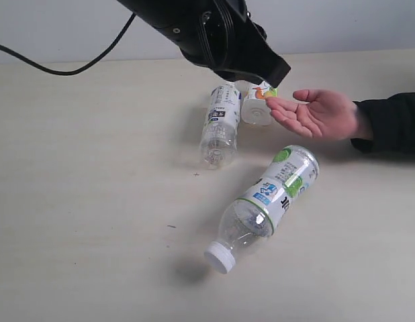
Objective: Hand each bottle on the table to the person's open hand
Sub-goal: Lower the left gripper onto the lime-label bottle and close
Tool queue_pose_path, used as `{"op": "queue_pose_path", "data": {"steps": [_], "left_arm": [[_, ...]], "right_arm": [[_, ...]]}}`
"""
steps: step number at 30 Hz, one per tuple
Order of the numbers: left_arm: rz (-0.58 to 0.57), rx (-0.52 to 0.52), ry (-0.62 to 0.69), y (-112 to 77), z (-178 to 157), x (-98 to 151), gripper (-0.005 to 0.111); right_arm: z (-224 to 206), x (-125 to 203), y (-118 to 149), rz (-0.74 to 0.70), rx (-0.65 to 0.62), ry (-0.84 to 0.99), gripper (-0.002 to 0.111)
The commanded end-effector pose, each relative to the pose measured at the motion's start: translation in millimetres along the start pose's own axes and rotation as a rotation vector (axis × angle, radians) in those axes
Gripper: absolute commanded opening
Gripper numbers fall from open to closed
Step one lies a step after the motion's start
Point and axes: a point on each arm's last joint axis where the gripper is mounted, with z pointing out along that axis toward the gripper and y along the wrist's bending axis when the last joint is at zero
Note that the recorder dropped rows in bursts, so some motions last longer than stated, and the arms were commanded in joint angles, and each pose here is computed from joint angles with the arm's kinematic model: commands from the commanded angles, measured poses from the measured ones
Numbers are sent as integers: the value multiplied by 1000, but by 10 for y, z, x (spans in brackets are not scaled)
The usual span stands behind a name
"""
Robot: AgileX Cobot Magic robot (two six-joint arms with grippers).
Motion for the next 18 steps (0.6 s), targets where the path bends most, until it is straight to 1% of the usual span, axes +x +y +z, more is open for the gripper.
{"op": "queue_pose_path", "data": {"steps": [1,3,6,11,14,17,18], "left_arm": [[-2,7,-10,-26,-37,-37,46],[-4,8,-6,-24,-16,-35,50],[-16,18,25,-17,68,-55,50],[-44,61,188,-42,344,-100,50],[-34,79,291,-101,593,-85,51],[5,90,371,-198,870,-57,60],[20,93,384,-245,954,-53,65]], "right_arm": [[0,6,-1,2,1,-10,0],[0,6,-1,2,1,-10,0],[0,6,-1,2,1,-10,0],[0,6,-1,2,1,-10,0],[0,6,-1,2,1,-10,0],[0,6,-1,2,1,-10,0],[0,6,-1,2,1,-10,0]]}}
